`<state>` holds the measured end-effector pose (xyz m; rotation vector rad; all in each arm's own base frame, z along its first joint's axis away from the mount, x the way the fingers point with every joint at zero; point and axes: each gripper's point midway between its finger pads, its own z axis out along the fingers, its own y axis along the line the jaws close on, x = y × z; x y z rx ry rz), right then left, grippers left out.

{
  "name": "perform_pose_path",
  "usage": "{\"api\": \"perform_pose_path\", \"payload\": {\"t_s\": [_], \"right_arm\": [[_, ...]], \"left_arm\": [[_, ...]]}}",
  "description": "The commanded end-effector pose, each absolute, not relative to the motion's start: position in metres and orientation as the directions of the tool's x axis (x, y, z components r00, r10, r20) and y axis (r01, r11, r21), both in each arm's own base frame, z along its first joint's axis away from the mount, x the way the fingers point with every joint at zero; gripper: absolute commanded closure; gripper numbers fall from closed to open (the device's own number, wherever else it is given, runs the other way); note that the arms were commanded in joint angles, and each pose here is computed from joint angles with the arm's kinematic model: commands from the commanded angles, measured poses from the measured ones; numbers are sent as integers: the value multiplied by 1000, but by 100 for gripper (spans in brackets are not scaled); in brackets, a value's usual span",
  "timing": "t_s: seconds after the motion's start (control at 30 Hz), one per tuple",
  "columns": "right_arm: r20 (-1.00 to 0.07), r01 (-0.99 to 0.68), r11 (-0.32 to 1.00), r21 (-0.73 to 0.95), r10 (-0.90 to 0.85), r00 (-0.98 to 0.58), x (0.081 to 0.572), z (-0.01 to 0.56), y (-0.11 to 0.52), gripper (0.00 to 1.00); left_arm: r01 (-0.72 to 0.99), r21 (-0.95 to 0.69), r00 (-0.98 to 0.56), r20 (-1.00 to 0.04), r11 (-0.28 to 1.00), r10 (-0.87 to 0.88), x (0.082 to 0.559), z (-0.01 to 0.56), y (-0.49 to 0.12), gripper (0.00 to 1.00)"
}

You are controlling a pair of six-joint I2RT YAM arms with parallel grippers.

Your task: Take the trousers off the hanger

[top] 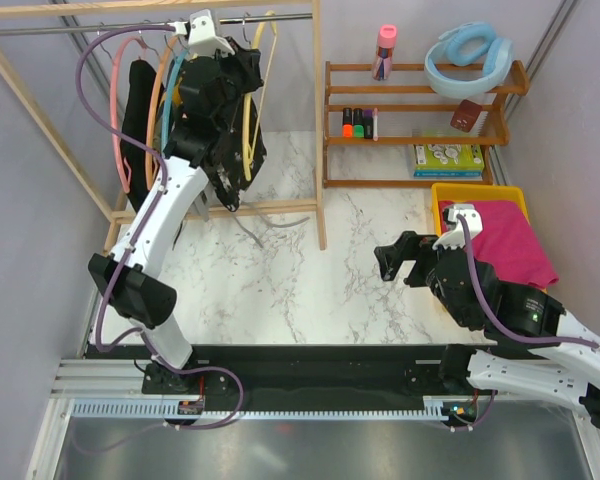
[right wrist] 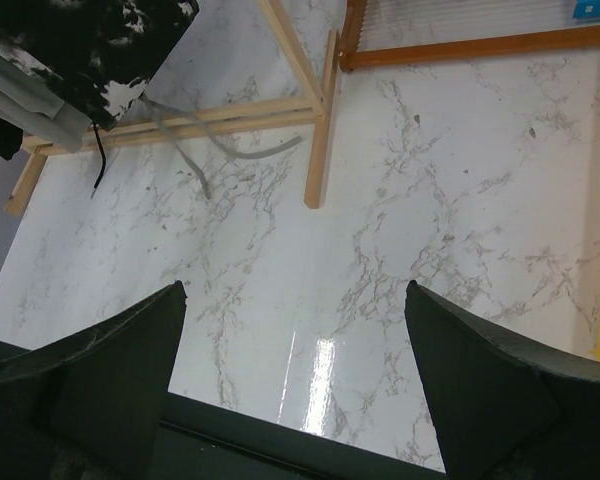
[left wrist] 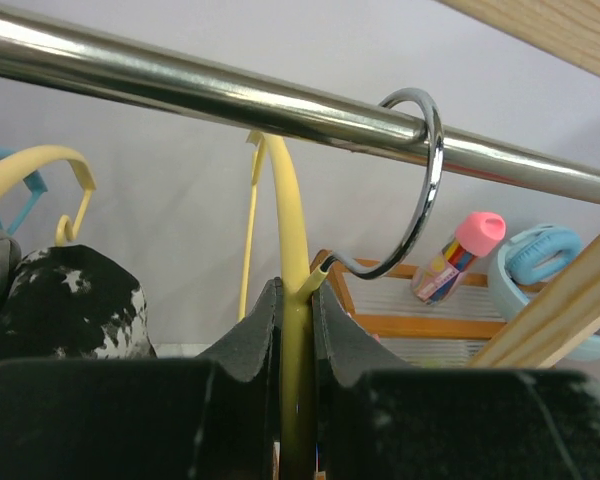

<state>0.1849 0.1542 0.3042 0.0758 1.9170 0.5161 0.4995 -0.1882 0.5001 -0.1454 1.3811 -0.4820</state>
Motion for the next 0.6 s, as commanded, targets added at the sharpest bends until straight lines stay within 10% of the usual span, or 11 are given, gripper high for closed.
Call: {"api": "perform_pose_path", "payload": {"t_s": [0.0, 0.13, 0.3, 0.57], "right_arm": [[-864, -196, 894, 403, 302, -403, 184, 310, 157, 2], [-862, -207, 889, 407, 299, -410, 184, 307, 163, 2], [-858, -215, 887, 408, 293, -421, 186, 302, 170, 2], [-850, -225, 877, 424, 300, -433, 185, 302, 176, 2]], "left_arm": [[181, -366, 185, -899, 913, -397, 493, 529, -167, 98], [199, -352, 172, -906, 915, -386, 480, 527, -166, 81], [214, -335, 138, -919, 918, -368, 457, 528, -162, 28], [221, -272, 133, -943, 937, -305, 420, 541, -148, 13]]}}
